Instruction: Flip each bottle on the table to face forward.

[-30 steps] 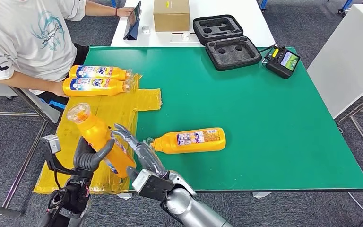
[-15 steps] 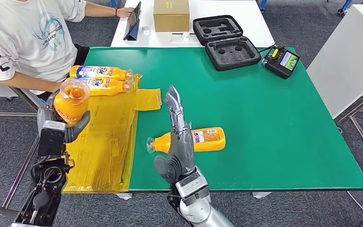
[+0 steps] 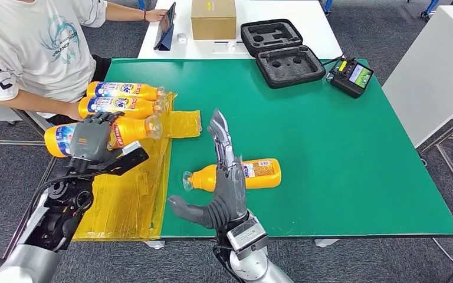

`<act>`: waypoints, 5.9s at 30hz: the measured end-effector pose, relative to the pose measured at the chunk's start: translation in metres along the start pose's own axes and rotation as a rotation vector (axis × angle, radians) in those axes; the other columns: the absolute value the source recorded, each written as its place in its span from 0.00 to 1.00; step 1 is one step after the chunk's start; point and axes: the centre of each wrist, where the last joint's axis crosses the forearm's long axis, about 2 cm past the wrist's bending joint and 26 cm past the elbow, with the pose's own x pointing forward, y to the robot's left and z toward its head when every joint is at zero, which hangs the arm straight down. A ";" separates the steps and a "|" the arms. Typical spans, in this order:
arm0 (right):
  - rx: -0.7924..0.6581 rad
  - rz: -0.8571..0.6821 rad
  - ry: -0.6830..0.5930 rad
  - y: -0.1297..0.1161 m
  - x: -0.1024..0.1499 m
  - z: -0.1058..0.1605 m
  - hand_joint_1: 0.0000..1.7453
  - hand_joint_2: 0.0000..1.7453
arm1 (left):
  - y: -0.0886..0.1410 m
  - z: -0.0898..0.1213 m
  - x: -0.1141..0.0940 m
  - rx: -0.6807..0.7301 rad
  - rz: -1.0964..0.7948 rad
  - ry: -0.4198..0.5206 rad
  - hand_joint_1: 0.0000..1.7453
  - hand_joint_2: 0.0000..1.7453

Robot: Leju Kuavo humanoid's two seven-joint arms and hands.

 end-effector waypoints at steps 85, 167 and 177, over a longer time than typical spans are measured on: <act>0.114 0.022 0.141 0.000 -0.026 0.025 0.00 1.00 | -0.052 -0.002 -0.038 0.101 1.483 0.449 0.00 0.00; 0.648 0.456 0.790 -0.133 -0.138 0.017 1.00 1.00 | -0.010 0.050 -0.030 0.691 0.992 0.280 0.00 1.00; 0.298 0.164 0.538 -0.114 -0.120 0.031 1.00 1.00 | -0.034 0.067 -0.018 0.466 1.480 0.350 0.00 1.00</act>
